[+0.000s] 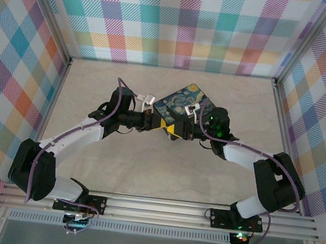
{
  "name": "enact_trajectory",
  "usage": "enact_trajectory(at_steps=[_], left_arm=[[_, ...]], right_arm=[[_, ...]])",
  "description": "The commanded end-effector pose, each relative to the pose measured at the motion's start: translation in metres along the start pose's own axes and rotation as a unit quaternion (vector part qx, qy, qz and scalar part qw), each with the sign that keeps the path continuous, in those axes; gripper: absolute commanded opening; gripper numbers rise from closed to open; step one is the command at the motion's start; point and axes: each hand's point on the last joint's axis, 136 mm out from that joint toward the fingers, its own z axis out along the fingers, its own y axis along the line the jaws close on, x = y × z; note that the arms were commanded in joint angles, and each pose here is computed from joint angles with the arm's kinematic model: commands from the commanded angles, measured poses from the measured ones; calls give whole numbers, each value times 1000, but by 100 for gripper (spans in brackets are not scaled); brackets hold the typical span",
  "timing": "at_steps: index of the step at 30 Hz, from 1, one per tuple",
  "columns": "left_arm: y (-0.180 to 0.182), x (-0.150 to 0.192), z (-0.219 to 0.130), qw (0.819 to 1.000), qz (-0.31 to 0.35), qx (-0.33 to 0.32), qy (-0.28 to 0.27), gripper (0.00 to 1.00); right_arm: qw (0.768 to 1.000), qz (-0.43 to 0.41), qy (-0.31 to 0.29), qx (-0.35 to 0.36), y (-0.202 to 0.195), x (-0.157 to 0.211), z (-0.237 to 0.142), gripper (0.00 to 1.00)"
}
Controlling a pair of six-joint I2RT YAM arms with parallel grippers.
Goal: Unlock the padlock with the key
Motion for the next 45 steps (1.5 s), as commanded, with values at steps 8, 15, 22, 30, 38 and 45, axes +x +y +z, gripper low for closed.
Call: enact_trajectory(at_steps=[8,15,22,30,38,45], left_arm=[[-23,-7,-5,999,26,25,-10,0],[-6,-14,-5,1000,5,-14,-26,20],[13,-23,-8,996,-21,-65,-52,61],[62,-18,12,965,-84,-228,-104,65],[67,7,117,963,-54,-263,-27,63],[70,20,181,960,-72,-271,-3,62]], right_arm=[[1000,-20,9,-21,11,7,-1,10],[999,-31,5,-14,14,11,-5,3],[999,-27,6,26,0,16,-13,0],[990,3,-36,139,-36,4,-62,0],[956,51,-114,266,-72,-13,-142,0],[912,98,-173,358,-106,-18,-182,0]])
